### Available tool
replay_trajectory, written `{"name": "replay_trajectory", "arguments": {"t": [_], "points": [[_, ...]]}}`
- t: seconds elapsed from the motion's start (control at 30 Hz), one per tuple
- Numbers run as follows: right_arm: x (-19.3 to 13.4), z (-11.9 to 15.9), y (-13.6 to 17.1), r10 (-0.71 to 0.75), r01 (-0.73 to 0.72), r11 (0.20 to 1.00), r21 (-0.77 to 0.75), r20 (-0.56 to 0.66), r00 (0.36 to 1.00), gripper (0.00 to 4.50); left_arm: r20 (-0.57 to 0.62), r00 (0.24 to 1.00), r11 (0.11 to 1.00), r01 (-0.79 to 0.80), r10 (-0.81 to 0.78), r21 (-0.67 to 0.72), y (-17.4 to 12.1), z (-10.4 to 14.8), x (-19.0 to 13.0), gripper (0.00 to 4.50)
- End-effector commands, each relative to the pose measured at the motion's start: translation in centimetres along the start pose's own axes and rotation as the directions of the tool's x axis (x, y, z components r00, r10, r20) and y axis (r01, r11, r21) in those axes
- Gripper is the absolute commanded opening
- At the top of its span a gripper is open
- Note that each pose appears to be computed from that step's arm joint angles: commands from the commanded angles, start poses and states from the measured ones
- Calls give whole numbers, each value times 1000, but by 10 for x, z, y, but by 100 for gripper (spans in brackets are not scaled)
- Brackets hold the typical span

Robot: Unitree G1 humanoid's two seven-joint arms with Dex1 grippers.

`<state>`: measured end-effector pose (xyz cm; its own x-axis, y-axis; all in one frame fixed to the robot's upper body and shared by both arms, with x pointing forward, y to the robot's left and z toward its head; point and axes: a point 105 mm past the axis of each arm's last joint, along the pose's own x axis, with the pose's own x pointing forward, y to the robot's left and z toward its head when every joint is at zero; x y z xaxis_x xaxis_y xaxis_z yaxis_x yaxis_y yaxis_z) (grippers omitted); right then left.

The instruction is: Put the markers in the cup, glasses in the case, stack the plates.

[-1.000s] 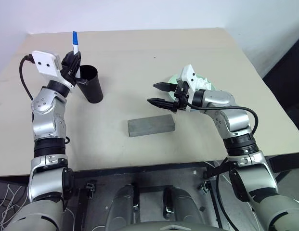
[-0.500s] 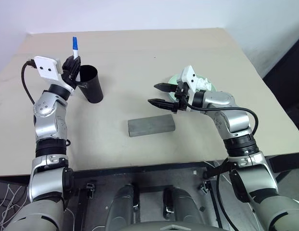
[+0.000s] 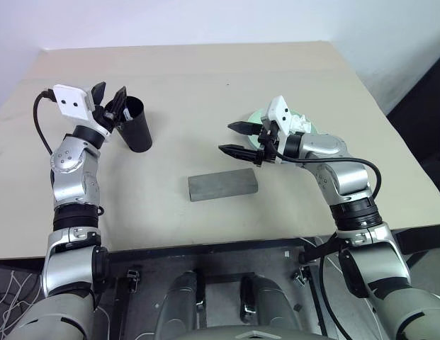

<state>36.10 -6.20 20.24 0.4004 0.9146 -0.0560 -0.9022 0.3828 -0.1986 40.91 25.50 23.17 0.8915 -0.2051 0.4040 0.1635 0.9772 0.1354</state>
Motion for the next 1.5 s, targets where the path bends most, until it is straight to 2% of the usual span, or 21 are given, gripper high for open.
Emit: {"name": "replay_trajectory", "arguments": {"t": [0.03, 0.13, 0.23, 0.4, 0.57, 0.67, 0.8, 1.0, 1.07, 1.2, 1.27, 1.37, 1.5], "points": [[-3, 16, -1, -6, 8, 998, -59, 40, 999, 334, 75, 997, 999, -2, 0, 33, 2, 23, 7, 360], [-3, 16, -1, -6, 8, 998, -59, 41, 999, 334, 81, 997, 999, -9, 7, 31, 3, 25, 7, 449], [-3, 16, -1, -4, 7, 998, -57, 42, 999, 334, 84, 996, 999, -3, 0, 39, 2, 27, 4, 449], [-4, 17, 0, 5, -3, 999, -47, 47, 999, 334, 103, 993, 998, 53, -58, 43, -1, 48, -9, 449], [-6, 16, -3, 11, -10, 999, -40, 41, 999, 334, 66, 976, 978, 207, -209, 39, -9, 70, -48, 449], [-7, 15, -4, 16, -15, 999, -36, 39, 999, 334, 43, 962, 963, 270, -269, -6, -13, 75, -69, 449], [-14, 9, -8, 16, -16, 1000, -16, 26, 1000, 334, -27, 920, 918, 389, -392, -82, -32, 68, -98, 449], [-28, -3, -5, 26, -26, 1000, 9, -3, 1000, 334, -144, 845, 854, 492, -515, -168, -55, 40, -122, 449], [-33, -4, -5, 14, -14, 1000, 19, 7, 1000, 334, -139, 846, 850, 483, -515, -212, -53, 33, -127, 449], [-43, -8, -8, -25, 24, 998, 60, 31, 999, 334, -153, 855, 864, 469, -496, -182, -46, 21, -131, 449], [-46, -8, -10, -39, 34, 995, 97, 43, 998, 371, -137, 871, 877, 447, -471, -177, -41, 19, -129, 450], [-50, -10, -7, -27, 23, 995, 101, 30, 999, 447, -149, 854, 865, 478, -498, -152, -45, 12, -129, 450], [-52, -12, -6, -16, 14, 996, 89, 13, 1000, 447, -141, 842, 852, 502, -521, -150, -51, 10, -124, 450]]}}
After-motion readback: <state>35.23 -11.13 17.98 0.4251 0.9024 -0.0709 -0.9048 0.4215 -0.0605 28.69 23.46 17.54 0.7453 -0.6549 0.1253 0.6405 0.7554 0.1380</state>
